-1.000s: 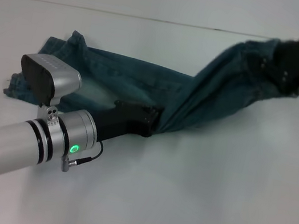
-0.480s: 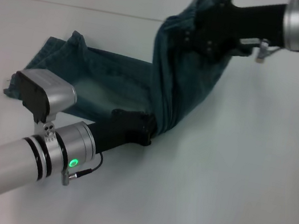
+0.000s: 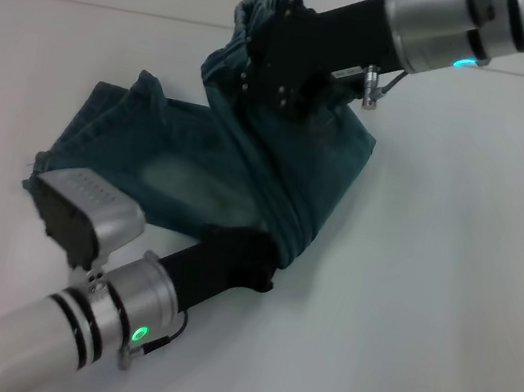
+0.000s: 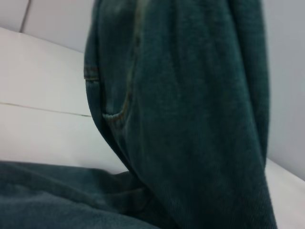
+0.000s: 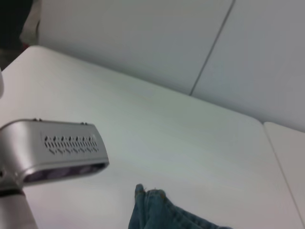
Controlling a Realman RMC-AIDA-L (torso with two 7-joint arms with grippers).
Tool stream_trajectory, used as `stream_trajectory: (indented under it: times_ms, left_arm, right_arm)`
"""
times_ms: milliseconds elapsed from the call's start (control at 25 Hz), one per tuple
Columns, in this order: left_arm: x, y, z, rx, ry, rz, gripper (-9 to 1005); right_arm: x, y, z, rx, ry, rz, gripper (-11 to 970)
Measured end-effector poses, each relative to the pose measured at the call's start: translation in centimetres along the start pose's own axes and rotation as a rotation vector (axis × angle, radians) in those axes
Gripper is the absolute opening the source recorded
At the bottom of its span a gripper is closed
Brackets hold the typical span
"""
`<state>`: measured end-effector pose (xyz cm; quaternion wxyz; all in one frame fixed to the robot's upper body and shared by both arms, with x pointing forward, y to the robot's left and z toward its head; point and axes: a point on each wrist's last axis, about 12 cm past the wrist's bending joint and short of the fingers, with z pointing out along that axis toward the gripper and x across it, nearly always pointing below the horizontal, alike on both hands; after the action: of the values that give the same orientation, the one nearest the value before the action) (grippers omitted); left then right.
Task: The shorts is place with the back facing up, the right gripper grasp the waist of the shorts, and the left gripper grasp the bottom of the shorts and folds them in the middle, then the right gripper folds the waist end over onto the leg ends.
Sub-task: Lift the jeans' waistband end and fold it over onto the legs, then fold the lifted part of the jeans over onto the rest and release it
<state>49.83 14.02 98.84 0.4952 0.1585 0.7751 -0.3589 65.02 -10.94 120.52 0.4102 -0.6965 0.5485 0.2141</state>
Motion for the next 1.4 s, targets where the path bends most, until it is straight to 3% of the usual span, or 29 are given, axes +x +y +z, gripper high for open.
stream_trajectory:
  times_ms: [120,240,360,560,640,760,1040,1240,1400]
  left_arm:
    - [0.6,0.7,-1.1,-0.056,-0.024,-0.018,2]
    - [1.1,3.4,-3.8,-0.185,-0.082,-0.012,2]
    - [1.4,6.1,-7.9,-0.333,-0.170,-0.003,2]
    - [0.6,7.5,-14.8,-0.414,-0.405,0.041,1]
    - [0.2,7.6,-16.5,-0.414,-0.459,0.038,1]
    - [0.2,7.6,-17.4,-0.407,-0.476,0.034,1]
    - [0.1,7.4,-17.1,-0.378,-0.460,0.055,1]
    - [-0.2,7.2,-17.6,-0.341,-0.459,0.092,1]
    - [0.0,6.9,-17.7,-0.314,-0.450,0.104,2]
  right_arm:
    - [-0.4,0.1,0.8,-0.017,0.022,-0.030,54]
    - [-0.6,0.3,1.1,-0.029,0.035,-0.047,55]
    - [-0.6,0.3,1.3,-0.034,0.044,-0.057,55]
    - [-0.5,0.4,1.5,-0.041,0.049,-0.065,55]
    - [-0.6,0.4,1.6,-0.040,0.050,-0.068,55]
    - [-0.6,0.4,1.6,-0.039,0.051,-0.070,55]
    - [-0.8,-0.1,1.4,-0.013,0.038,-0.097,54]
    - [-2.1,-1.1,1.7,-0.029,0.016,-0.154,54]
    - [-3.3,-0.9,2.8,-0.058,0.008,-0.195,54]
